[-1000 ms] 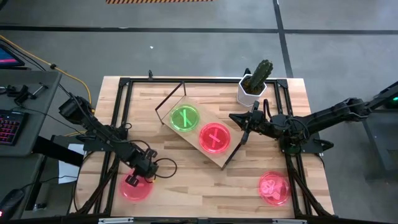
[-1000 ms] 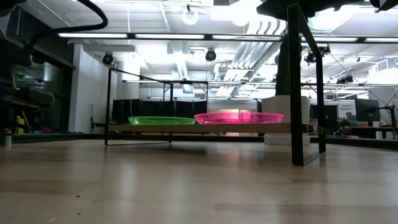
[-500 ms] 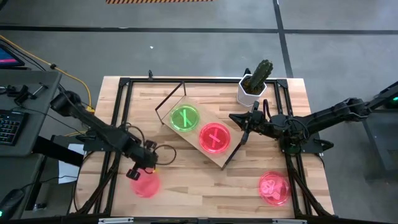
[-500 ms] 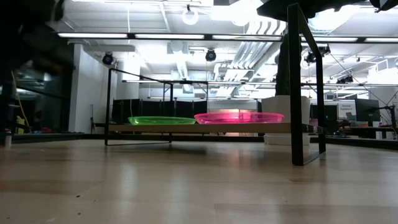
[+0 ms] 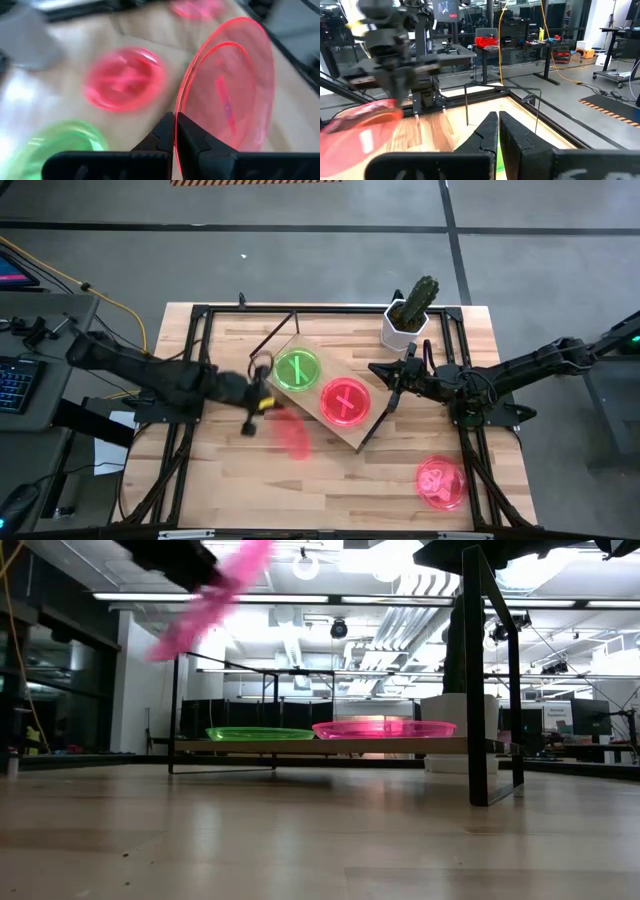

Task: Place and stack plates onto a shelf
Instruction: Stack the pink plate on top of the other pink plate on the shelf

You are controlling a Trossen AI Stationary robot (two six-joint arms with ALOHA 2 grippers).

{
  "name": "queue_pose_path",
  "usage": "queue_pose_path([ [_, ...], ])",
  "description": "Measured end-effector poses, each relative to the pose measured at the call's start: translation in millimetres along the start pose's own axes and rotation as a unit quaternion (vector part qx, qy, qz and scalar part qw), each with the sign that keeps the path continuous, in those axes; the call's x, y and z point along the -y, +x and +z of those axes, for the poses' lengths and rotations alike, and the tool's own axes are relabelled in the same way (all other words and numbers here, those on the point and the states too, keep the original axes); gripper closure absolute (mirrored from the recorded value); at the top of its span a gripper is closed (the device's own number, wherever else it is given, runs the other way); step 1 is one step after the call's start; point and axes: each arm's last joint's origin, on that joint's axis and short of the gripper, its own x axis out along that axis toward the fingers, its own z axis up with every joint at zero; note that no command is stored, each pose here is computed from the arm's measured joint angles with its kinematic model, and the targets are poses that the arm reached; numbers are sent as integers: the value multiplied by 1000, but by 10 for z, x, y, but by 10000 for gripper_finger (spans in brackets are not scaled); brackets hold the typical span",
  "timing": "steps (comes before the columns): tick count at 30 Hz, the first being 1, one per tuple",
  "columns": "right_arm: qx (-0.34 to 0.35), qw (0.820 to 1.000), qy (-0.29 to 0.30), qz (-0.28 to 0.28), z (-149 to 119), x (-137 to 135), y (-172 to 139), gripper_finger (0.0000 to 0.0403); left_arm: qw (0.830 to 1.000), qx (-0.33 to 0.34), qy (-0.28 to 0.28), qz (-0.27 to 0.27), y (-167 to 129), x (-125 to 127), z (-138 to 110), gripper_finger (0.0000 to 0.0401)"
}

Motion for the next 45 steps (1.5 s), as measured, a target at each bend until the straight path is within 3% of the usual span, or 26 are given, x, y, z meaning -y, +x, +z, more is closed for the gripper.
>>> queue_pose_path([
  [7, -2, 1000, -3, 0, -5, 0, 0, 402, 990, 55, -87, 98, 270, -581, 61, 401],
  [14, -3, 1000, -4, 0, -6, 1, 0, 402, 979, 29, -168, 113, 654, -1010, -56, 401],
  [24, -9, 1000, -8, -1, -19, 2, 0, 402, 981, -2, -157, 110, 1089, -1175, 145, 401],
  [31, -10, 1000, -9, -1, -23, 2, 0, 402, 981, -25, -164, 100, 1275, -1202, 125, 401],
  [45, -11, 1000, -9, -1, -23, 2, 0, 402, 984, -32, -157, 71, 1353, -1183, 77, 385],
])
